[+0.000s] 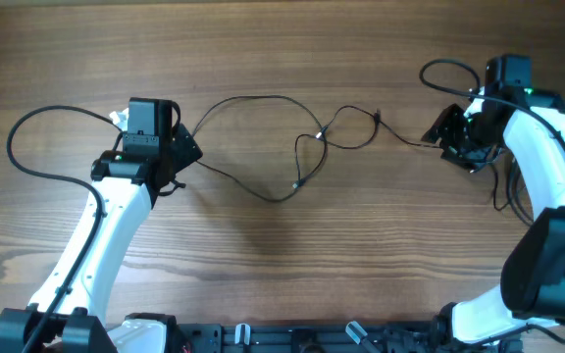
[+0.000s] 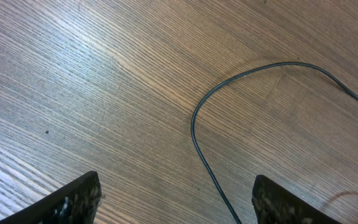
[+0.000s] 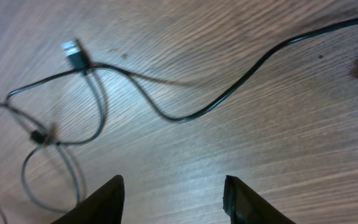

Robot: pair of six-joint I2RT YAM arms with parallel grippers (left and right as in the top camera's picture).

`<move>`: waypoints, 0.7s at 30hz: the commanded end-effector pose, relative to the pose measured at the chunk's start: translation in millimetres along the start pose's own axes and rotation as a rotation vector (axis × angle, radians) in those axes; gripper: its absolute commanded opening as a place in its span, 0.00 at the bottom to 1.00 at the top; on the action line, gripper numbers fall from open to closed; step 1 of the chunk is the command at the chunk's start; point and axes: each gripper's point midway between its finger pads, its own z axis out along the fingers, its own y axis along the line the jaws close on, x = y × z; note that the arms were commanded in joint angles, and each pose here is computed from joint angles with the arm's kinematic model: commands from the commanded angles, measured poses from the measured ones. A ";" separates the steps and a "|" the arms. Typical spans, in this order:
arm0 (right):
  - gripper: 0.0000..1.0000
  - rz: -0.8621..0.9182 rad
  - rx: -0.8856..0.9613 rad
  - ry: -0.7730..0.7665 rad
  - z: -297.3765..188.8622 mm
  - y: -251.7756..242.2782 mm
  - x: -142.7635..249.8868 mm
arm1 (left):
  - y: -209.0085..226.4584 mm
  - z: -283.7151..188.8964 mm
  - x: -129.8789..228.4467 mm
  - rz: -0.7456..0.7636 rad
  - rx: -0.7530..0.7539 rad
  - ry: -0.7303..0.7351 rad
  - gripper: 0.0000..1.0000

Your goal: Untangle cables

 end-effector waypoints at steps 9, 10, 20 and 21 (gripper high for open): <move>0.47 0.552 0.009 -0.065 49.2 -15.8 3.3 | 1.4 0.7 -0.1 -0.021 -0.002 0.002 0.80; 0.45 0.561 0.000 -0.075 52.8 -12.6 2.5 | 1.4 0.7 -0.2 -0.021 -0.002 0.002 0.79; 0.04 0.485 -0.010 -0.182 57.6 -1.3 -11.3 | 1.6 0.7 1.0 -0.020 -0.002 0.007 0.79; 0.04 0.439 -0.020 -0.195 55.7 1.5 -14.8 | 1.6 0.7 1.0 -0.020 -0.002 0.007 0.79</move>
